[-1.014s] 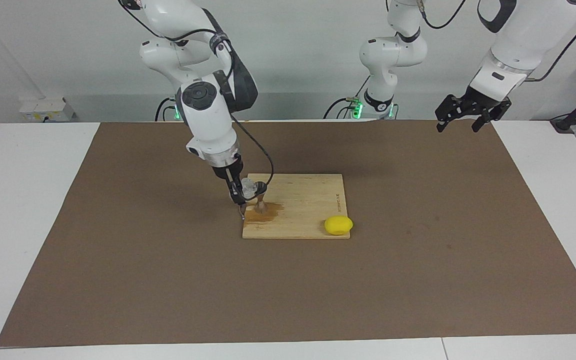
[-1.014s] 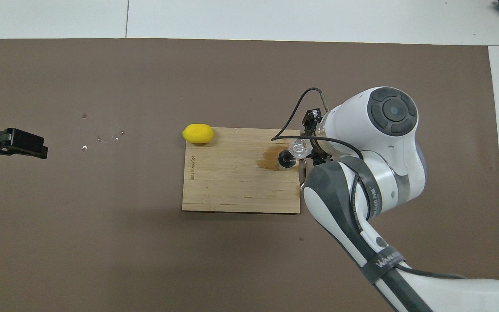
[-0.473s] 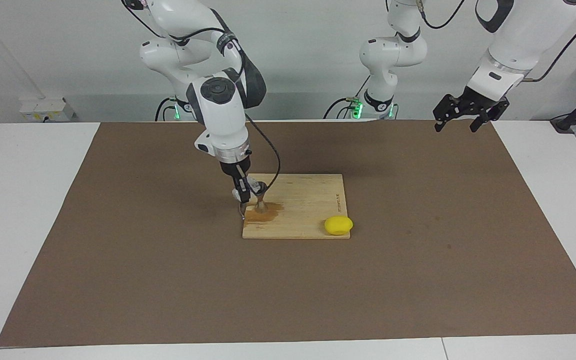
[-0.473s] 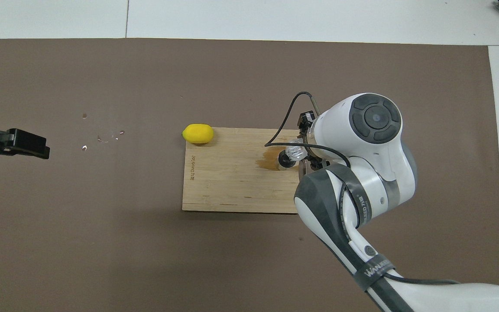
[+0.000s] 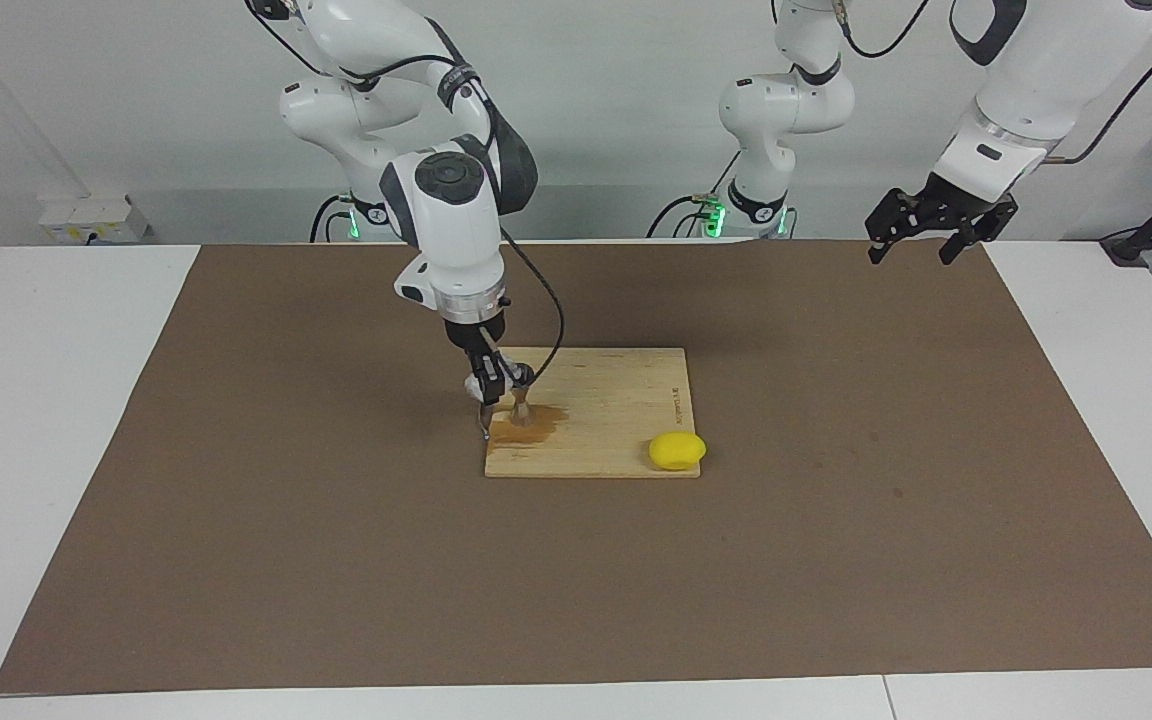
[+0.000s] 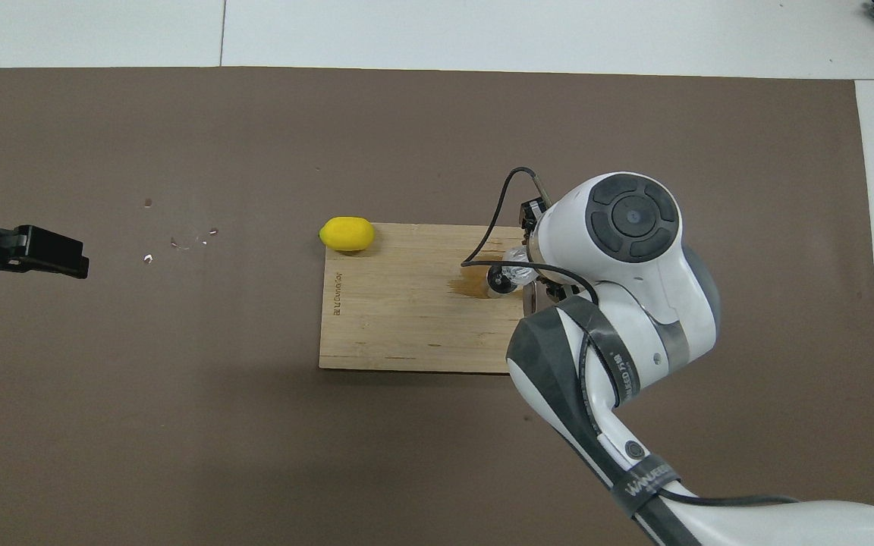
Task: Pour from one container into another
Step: 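Tilt the clear glass with the right gripper to pour into the cup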
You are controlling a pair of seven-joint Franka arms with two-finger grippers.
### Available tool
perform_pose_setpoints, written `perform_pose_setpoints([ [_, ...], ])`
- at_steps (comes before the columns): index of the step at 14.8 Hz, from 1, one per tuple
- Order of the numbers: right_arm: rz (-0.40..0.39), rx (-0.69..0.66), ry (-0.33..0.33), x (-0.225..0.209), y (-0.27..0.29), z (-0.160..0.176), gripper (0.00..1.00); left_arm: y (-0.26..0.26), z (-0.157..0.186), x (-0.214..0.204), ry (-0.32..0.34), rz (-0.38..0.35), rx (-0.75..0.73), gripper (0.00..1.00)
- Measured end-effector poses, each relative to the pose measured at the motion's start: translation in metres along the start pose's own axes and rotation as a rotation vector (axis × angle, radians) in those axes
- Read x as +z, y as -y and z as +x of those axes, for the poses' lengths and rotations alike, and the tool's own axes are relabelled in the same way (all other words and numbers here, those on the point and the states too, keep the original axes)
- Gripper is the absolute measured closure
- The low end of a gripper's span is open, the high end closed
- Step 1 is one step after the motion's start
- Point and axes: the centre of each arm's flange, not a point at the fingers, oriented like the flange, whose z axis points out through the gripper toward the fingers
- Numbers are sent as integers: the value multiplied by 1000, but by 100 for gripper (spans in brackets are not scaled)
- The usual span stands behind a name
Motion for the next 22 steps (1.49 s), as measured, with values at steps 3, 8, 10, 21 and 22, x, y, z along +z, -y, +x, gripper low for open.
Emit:
perform_pose_setpoints([
  [3, -7, -19, -27, 1, -1, 0, 49, -3, 0, 0, 0, 0, 5, 0],
  [8, -4, -20, -28, -1, -1, -4, 49, -7, 0, 0, 1, 0, 12, 0],
  [10, 0, -17, -28, -3, 1, -4, 49, -10, 0, 0, 1, 0, 18, 0],
  [21, 7, 132, 83, -12, 7, 24, 49, -8, 0, 0, 1, -1, 14, 0],
  [22, 6, 166, 111, -12, 8, 32, 49, -8, 0, 0, 1, -1, 14, 0],
])
